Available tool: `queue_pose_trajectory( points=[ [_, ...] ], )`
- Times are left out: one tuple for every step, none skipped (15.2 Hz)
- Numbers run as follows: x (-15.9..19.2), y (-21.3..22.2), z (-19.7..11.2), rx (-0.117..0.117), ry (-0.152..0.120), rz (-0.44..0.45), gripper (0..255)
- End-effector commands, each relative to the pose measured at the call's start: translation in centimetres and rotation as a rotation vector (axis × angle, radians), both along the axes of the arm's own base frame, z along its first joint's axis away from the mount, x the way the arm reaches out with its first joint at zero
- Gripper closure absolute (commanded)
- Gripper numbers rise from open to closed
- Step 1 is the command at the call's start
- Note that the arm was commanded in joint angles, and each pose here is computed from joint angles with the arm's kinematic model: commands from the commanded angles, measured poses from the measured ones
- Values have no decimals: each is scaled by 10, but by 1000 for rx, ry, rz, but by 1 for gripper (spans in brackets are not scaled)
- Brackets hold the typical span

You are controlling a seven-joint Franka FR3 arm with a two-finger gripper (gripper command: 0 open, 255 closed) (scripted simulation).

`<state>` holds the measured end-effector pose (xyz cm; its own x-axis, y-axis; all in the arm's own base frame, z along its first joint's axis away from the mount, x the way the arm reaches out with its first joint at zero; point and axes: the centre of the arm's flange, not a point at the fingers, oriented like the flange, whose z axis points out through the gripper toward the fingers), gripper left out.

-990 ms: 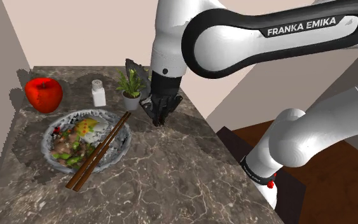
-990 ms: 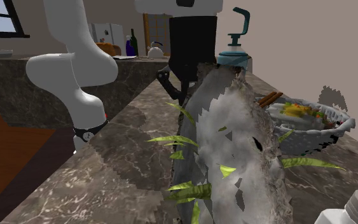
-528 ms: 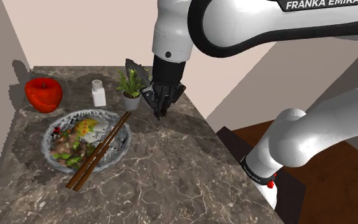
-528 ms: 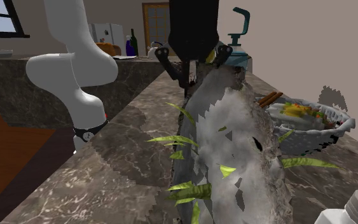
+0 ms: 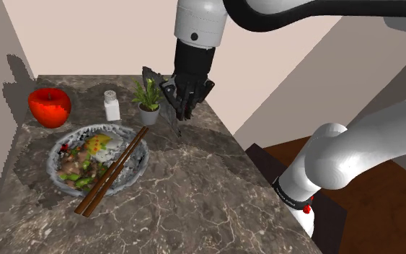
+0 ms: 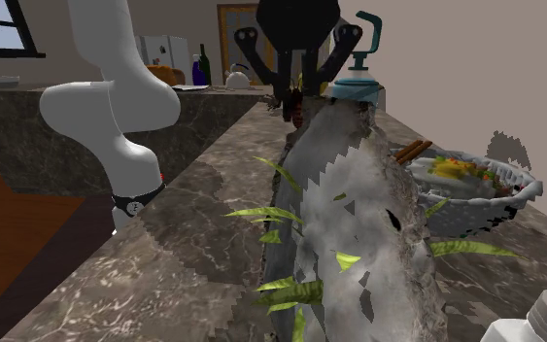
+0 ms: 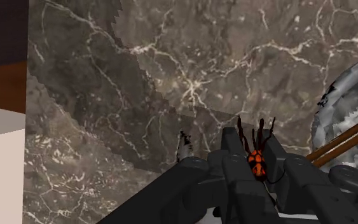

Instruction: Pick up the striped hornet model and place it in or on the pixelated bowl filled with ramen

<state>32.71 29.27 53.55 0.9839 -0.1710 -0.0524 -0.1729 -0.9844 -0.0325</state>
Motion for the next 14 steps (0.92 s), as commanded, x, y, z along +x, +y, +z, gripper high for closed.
queue_pose_trajectory(
  points=[
    [-1, 0, 11, 0, 0, 0, 255],
    [-1, 0, 16, 0, 0, 0, 255],
    [-1, 0, 21, 0, 0, 0, 255],
    [-1, 0, 27, 0, 0, 0, 255],
    [-1, 0, 32, 0, 0, 0, 255],
    [-1, 0, 33, 0, 0, 0, 255],
    [4, 12, 33, 0, 0, 0, 255],
    [10, 24, 32, 0, 0, 0, 255],
    [16, 36, 32, 0, 0, 0, 255],
    [21, 48, 32, 0, 0, 0, 255],
    [27, 60, 31, 0, 0, 0, 255],
    [33, 72, 31, 0, 0, 0, 255],
    [38, 84, 31, 0, 0, 0, 255],
    [44, 95, 30, 0, 0, 0, 255]
  ],
)
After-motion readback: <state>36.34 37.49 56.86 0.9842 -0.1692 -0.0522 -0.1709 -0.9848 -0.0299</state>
